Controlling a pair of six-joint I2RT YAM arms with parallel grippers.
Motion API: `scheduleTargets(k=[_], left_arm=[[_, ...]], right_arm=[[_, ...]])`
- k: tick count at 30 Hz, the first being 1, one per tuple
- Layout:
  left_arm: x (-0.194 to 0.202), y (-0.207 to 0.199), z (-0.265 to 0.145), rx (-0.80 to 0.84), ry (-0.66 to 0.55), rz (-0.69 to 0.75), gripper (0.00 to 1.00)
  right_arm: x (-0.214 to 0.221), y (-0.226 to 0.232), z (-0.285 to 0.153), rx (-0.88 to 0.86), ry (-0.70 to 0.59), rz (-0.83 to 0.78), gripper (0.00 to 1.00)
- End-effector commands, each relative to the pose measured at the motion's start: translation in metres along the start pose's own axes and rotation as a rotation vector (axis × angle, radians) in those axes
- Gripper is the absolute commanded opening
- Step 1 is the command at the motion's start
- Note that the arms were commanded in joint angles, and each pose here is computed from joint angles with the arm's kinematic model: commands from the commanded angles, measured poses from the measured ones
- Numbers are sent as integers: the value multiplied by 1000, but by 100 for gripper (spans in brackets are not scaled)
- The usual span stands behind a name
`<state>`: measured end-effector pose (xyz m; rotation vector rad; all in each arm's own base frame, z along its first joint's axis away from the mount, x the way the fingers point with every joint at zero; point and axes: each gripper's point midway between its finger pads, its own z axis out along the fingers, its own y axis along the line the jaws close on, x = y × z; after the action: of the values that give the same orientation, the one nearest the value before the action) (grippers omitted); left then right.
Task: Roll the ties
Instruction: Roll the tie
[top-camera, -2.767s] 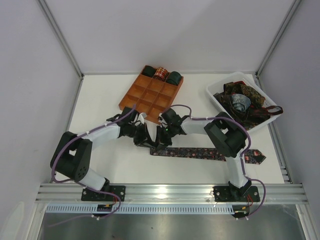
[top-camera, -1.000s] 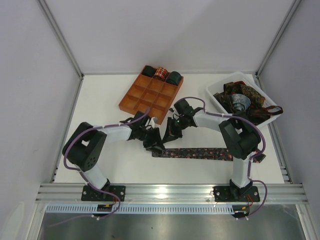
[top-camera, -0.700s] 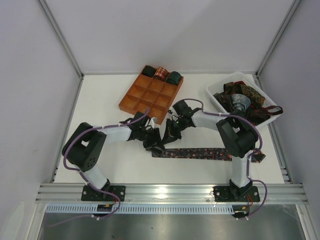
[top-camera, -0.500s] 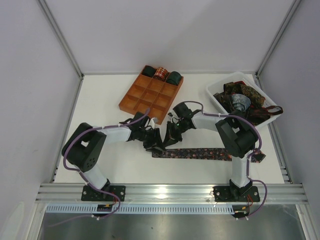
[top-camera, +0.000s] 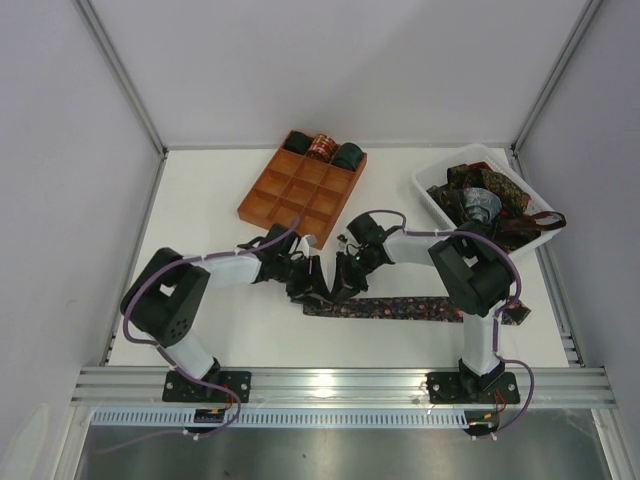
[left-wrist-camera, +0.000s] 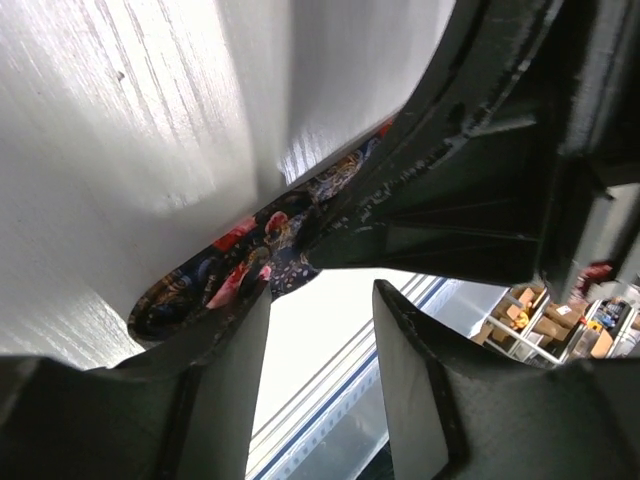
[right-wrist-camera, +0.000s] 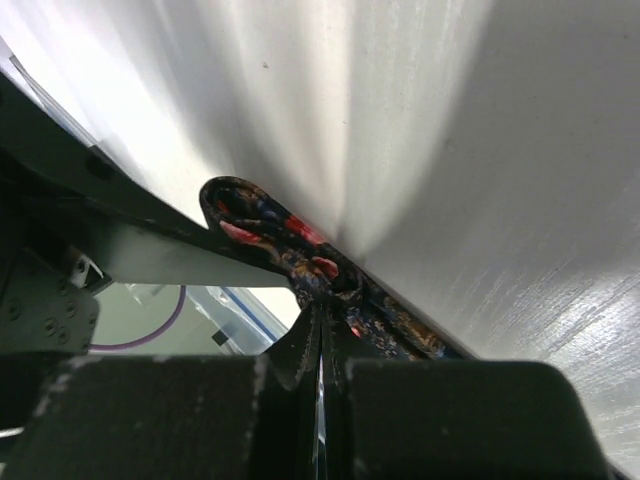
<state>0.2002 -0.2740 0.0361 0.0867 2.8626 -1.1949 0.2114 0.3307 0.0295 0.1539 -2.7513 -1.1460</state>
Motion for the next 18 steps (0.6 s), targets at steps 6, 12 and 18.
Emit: scheduleTargets(k=[6,12,18], left_arm=[[-16,-28,-32,-15,-74,127,59],[-11,-21,-54,-29,-85,96,62],[14,-2,-49,-50,-32,-2,61]], right_arm=[[7,-23,5,75,-15,-29,0],[10,-28,5,92,-17,-46,0],[12,-27,5,88,-16,-51,0]])
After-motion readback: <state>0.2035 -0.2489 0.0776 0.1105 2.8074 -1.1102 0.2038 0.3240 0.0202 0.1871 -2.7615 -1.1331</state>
